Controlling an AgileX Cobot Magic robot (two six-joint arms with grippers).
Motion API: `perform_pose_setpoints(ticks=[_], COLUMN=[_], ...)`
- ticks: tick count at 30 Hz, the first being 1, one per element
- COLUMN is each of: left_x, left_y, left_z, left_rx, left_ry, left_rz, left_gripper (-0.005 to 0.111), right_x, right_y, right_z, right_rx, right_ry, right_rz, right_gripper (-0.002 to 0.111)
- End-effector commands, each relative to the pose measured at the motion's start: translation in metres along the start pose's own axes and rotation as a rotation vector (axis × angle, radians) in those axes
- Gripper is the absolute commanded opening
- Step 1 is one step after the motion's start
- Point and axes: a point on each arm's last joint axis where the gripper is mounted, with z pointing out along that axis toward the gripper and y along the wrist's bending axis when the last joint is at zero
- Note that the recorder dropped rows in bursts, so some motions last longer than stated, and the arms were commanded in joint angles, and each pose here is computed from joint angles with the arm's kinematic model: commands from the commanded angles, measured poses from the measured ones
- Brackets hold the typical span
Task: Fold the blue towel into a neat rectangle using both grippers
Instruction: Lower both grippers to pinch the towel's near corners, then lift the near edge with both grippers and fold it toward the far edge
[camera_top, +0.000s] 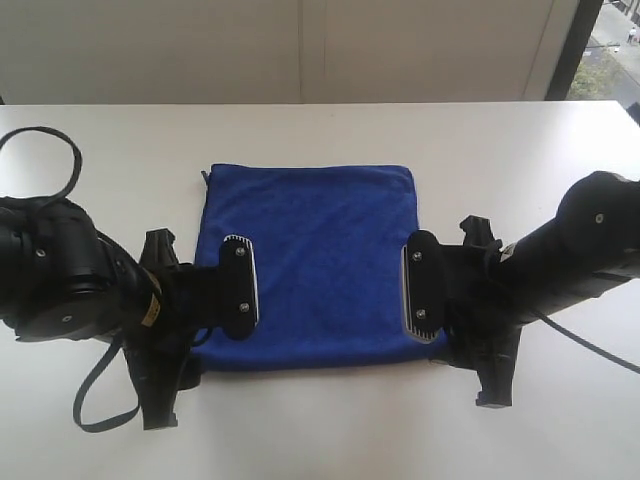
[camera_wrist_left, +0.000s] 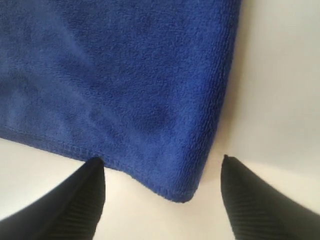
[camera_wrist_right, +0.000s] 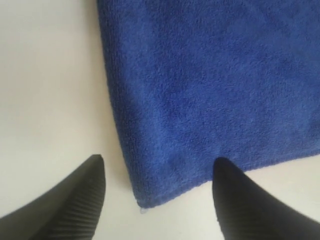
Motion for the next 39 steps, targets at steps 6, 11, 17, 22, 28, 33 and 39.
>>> perform_pose_setpoints(ticks=[6,11,17,22,28,33,39], left_x=[0.004,0.004,0.004,0.004,0.005,0.008,0.010], left_y=[-0.007,-0.007,-0.007,-0.007,-0.009,-0.012,-0.012], left_z=[0.017,0.019,0.019,0.019,0.023,0.028,0.027], left_rx=[0.039,0.041,0.041,0.041,0.055,0.075,0.082], left_ry=[0.055,0.053,0.054,0.054,0.073,0.105,0.128], left_rz=[0.054,0.063,0.065,0.065,0.068,0.071,0.071], left_gripper=[0.070,0.070,0.070,0.059,0.056,0.026,0.000], right_x=[0.001,0.003,0.007,0.009,0.011,0.011,0.010], right_y=[0.000,0.001,0.004,0.007,0.008,0.009,0.008], right_z=[0.002,0.010,0.022,0.029,0.035,0.035,0.032], right_rx=[0.018,-0.004,-0.037,-0.073,-0.083,-0.092,-0.082], right_ry=[0.001,0.016,0.037,0.050,0.059,0.059,0.055], right_rz=[-0.008,-0.008,-0.003,0.002,0.005,0.005,0.012], right_gripper=[0.059,0.059,0.057,0.048,0.028,0.009,0.000])
